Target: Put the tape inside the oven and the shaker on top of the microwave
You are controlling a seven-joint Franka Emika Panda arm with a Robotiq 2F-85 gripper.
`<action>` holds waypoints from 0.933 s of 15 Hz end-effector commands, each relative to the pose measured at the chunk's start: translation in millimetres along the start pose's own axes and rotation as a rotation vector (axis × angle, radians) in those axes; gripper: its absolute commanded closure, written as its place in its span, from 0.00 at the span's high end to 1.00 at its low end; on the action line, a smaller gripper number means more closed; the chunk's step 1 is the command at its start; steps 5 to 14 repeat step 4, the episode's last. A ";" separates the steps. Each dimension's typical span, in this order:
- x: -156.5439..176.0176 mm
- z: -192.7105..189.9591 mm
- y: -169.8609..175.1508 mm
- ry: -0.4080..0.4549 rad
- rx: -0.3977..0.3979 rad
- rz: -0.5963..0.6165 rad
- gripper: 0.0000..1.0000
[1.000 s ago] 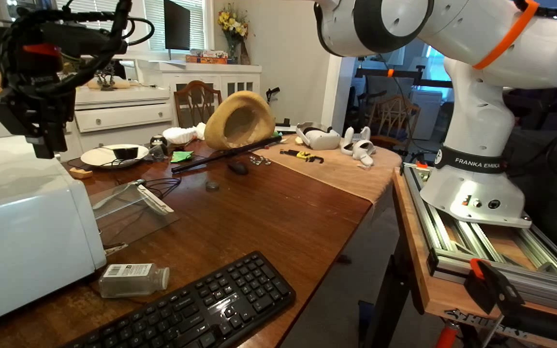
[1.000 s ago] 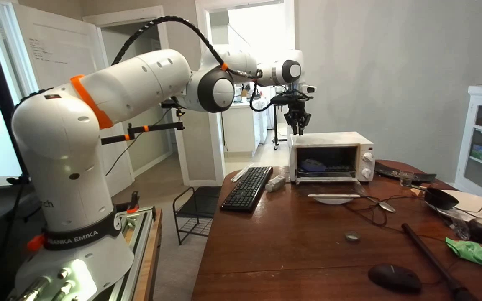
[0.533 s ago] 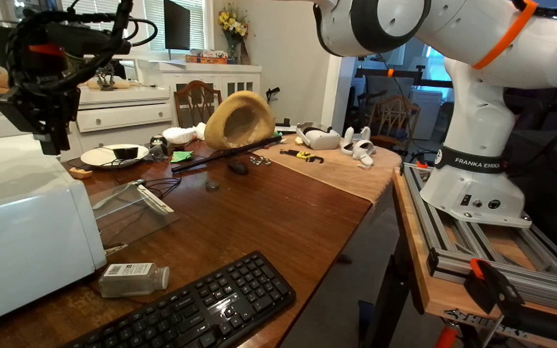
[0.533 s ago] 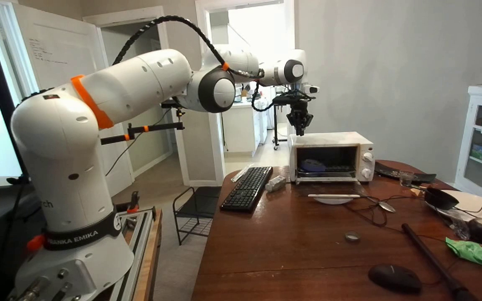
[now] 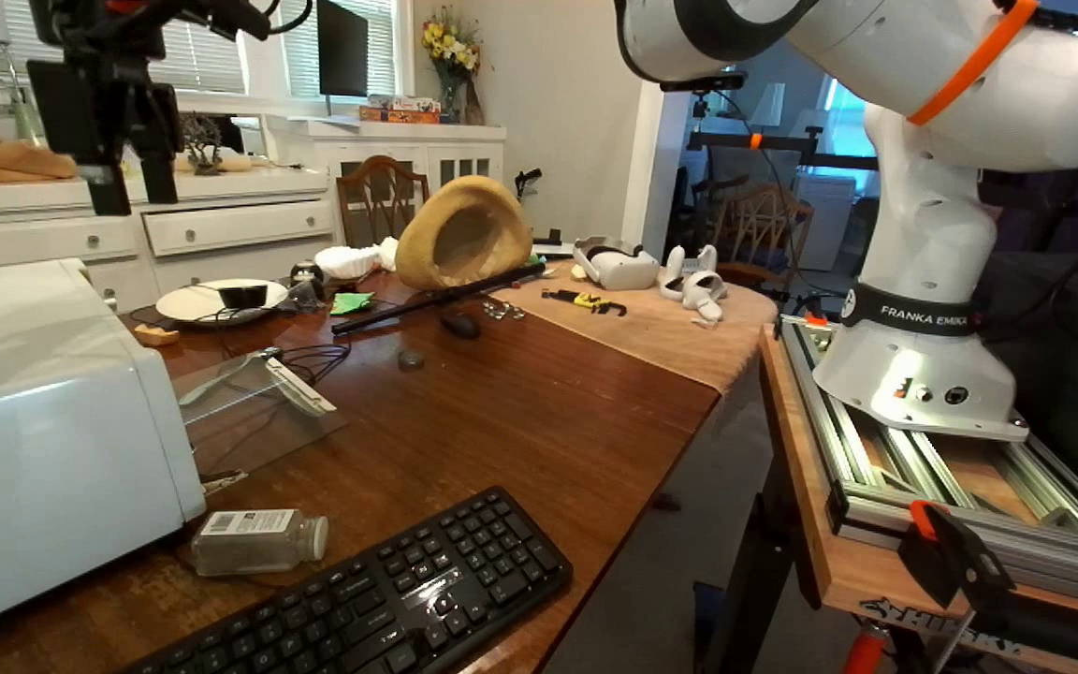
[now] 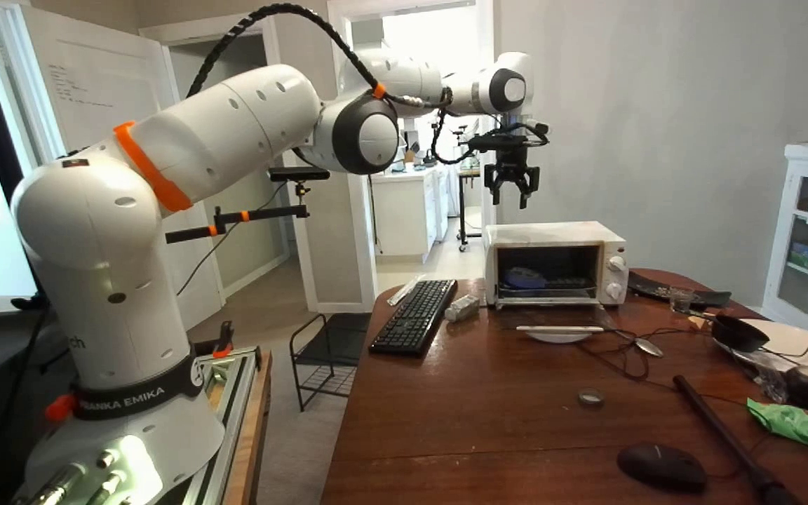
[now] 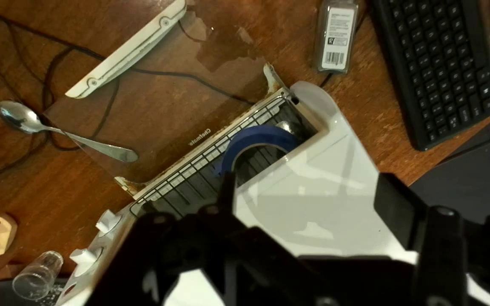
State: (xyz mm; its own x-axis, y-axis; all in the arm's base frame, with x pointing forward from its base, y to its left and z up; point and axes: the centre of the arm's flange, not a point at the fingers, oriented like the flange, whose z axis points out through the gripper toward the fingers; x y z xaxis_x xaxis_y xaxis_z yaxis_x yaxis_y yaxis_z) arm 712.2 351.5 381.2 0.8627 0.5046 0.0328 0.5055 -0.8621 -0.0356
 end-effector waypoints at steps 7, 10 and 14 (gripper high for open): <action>-8.1 -23.7 24.5 -0.003 0.049 -0.040 1.00; -8.1 -23.7 24.5 -0.003 0.049 -0.040 1.00; -8.1 -23.7 24.5 -0.003 0.049 -0.040 1.00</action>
